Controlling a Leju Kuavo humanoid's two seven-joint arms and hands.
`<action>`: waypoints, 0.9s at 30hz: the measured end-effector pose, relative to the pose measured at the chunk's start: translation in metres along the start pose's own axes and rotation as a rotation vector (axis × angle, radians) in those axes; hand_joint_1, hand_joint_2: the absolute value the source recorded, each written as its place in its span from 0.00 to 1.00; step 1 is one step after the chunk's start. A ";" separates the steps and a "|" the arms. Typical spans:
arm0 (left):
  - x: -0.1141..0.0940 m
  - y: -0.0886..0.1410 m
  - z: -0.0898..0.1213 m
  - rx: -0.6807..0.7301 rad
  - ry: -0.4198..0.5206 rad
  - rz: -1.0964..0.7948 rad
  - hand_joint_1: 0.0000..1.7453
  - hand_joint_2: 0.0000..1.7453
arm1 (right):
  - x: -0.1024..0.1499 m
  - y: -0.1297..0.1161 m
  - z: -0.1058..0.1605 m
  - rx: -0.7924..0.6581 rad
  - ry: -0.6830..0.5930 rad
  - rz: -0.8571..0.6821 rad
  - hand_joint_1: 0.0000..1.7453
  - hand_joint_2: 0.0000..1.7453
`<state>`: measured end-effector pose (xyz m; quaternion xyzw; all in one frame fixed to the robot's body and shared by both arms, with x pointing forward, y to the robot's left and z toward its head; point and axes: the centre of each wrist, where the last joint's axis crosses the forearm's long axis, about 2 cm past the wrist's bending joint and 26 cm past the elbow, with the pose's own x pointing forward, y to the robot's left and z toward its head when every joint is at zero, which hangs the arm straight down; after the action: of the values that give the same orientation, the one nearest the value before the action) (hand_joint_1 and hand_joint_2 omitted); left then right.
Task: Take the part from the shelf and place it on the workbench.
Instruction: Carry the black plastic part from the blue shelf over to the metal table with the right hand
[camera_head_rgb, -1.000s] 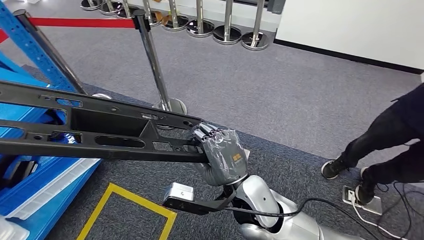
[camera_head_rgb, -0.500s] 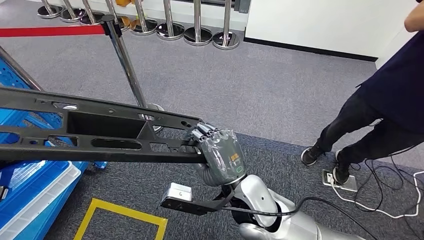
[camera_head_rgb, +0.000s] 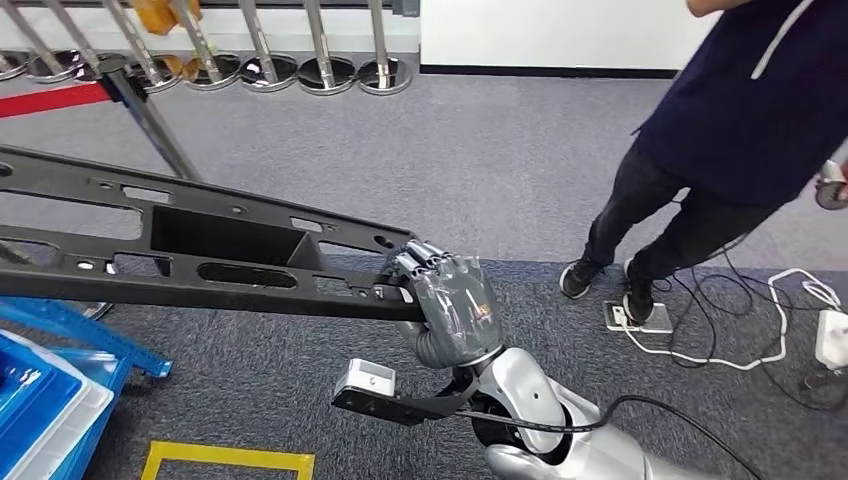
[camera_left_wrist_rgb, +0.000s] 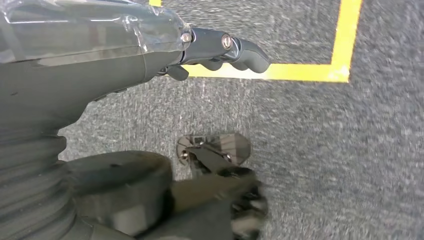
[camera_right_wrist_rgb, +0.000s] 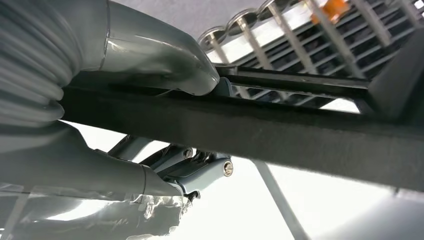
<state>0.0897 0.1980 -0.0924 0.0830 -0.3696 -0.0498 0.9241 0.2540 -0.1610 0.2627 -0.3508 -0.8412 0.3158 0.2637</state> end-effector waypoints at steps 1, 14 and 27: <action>-0.001 0.000 0.001 0.000 0.003 0.000 0.00 1.00 | 0.000 0.000 0.000 -0.001 0.000 -0.001 1.00 1.00; -0.003 0.000 0.002 0.008 0.007 0.006 0.00 1.00 | -0.001 0.000 0.001 -0.010 0.011 -0.001 1.00 1.00; -0.002 0.001 0.001 0.009 0.009 0.012 0.00 1.00 | -0.004 0.000 0.004 -0.013 0.029 0.002 1.00 1.00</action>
<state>0.0874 0.1988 -0.0930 0.0853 -0.3660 -0.0419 0.9258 0.2539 -0.1655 0.2597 -0.3581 -0.8390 0.3054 0.2732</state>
